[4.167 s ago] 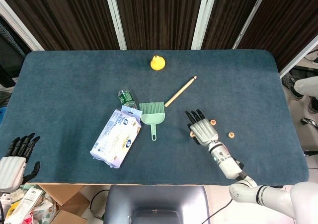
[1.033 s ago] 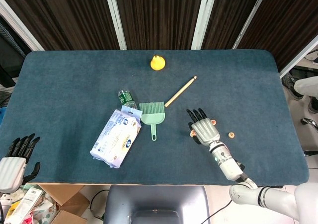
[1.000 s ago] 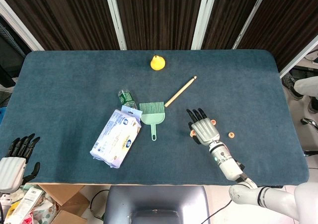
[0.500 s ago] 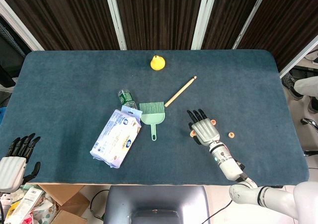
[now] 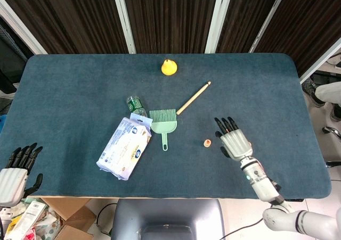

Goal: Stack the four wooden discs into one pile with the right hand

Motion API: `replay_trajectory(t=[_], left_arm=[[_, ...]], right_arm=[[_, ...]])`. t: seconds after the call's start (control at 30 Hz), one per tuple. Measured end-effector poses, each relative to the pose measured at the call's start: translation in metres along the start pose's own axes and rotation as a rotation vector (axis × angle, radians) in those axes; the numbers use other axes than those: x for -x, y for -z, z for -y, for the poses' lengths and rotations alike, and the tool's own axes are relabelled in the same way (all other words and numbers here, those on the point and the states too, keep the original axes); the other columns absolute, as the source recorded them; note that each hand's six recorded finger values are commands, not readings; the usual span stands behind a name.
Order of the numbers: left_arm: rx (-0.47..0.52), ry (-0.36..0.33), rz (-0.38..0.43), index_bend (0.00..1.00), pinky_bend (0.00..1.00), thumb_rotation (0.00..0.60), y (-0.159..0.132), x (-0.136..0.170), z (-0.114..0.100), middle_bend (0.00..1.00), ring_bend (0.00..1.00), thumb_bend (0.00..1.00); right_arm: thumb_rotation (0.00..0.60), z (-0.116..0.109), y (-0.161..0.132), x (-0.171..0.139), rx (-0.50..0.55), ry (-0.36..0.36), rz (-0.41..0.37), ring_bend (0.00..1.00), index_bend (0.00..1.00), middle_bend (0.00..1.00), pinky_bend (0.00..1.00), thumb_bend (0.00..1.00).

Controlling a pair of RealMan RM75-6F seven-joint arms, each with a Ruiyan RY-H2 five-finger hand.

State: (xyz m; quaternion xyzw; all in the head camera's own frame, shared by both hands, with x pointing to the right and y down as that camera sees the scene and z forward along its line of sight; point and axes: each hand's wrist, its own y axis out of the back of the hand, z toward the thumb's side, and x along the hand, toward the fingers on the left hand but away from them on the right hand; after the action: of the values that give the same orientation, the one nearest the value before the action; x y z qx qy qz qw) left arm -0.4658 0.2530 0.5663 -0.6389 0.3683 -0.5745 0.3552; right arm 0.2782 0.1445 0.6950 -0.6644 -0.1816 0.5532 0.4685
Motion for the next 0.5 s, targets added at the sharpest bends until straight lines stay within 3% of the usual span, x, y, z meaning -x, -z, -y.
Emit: replay_trajectory(t=[0.17,0.5], left_arm=[[-0.001,0.001,0.006,0.00,0.00,0.600,-0.002,0.000,0.001,0.00,0.00,0.50],[-0.004,0.001,0.005,0.00,0.00,0.600,-0.002,-0.001,0.002,0.00,0.00,0.50]], right_arm=[[0.600,0.016,0.022,-0.019,-0.028,-0.033,0.028,0.00,0.49,0.04,0.00,0.47],[0.600,0.039,0.051,-0.026,-0.021,-0.105,0.088,0.00,0.51,0.05,0.00,0.47]])
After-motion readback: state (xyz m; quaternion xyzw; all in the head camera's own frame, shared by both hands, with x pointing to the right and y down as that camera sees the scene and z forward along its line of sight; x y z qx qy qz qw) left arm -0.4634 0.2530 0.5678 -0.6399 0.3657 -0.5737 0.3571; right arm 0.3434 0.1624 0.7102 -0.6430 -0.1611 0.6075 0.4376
